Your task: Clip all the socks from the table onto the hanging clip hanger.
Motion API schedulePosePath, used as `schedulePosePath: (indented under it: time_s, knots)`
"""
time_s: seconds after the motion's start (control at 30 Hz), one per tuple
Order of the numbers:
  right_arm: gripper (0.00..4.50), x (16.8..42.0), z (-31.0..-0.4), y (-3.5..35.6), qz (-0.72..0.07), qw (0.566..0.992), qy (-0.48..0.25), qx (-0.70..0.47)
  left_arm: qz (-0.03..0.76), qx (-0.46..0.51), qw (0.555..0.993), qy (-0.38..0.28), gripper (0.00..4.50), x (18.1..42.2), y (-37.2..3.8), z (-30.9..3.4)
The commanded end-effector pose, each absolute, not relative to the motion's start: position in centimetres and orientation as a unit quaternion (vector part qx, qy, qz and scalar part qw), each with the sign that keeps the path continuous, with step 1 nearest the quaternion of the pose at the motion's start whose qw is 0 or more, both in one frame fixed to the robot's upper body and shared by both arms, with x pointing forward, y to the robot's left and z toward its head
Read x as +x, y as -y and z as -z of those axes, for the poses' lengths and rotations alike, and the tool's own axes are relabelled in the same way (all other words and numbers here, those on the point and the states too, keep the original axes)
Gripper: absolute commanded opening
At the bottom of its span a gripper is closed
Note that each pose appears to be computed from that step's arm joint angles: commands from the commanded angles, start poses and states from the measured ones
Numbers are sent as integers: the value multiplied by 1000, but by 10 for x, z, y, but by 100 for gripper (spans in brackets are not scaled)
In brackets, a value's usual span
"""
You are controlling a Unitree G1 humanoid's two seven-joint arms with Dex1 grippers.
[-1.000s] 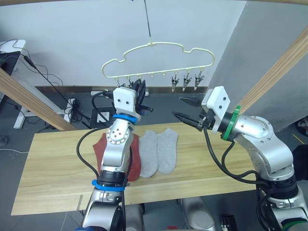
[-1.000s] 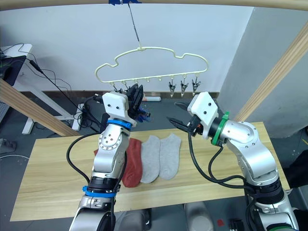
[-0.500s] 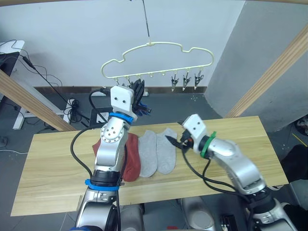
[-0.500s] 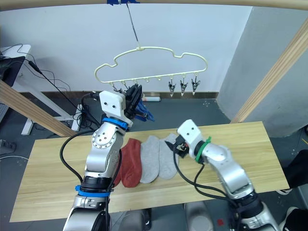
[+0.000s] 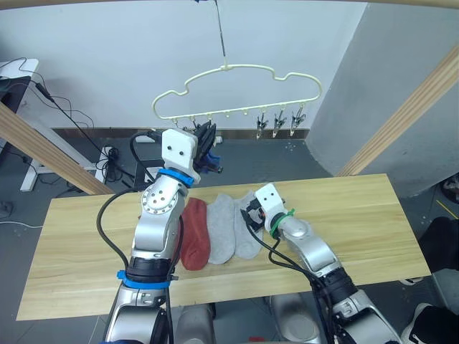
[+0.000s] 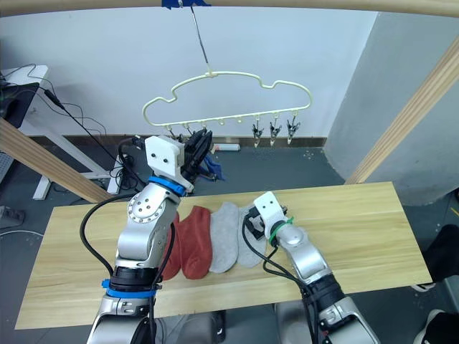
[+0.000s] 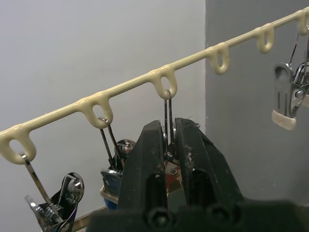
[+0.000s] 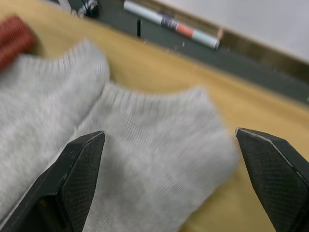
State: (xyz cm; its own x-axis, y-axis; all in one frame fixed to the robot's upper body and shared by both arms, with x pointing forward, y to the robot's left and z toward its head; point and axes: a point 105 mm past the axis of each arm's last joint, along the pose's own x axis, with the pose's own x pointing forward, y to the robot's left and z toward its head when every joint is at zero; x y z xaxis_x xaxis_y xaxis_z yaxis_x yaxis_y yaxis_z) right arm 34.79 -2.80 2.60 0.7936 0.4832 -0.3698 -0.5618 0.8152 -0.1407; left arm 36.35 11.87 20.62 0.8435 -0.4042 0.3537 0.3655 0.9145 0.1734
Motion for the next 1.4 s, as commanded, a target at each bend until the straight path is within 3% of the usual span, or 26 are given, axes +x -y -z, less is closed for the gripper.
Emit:
schedulePosePath:
  time_s: [0.03,0.2,0.3,0.53,0.67,0.87,1.1,1.4]
  knots:
    - [450,349,-21,29,-274,938,-165,-130,210,52,954,209,5,357,-116,-213]
    - [450,350,-13,35,-264,938,-176,-142,214,52,954,204,5,357,-117,-212]
    - [390,350,-9,41,-253,939,-185,-144,220,45,954,200,5,356,-116,-211]
    - [146,349,-10,47,-249,941,-188,-132,233,41,952,195,5,355,-115,-211]
    - [3,350,-33,42,-271,941,-146,-138,250,31,949,188,5,353,-115,-212]
    - [0,348,-97,17,-347,916,-21,-199,285,2,943,174,5,350,-116,-217]
    - [0,347,-151,-14,-390,877,101,-263,292,-7,942,163,5,349,-118,-220]
    - [0,342,-167,-28,-397,866,153,-261,299,-7,941,157,5,348,-118,-221]
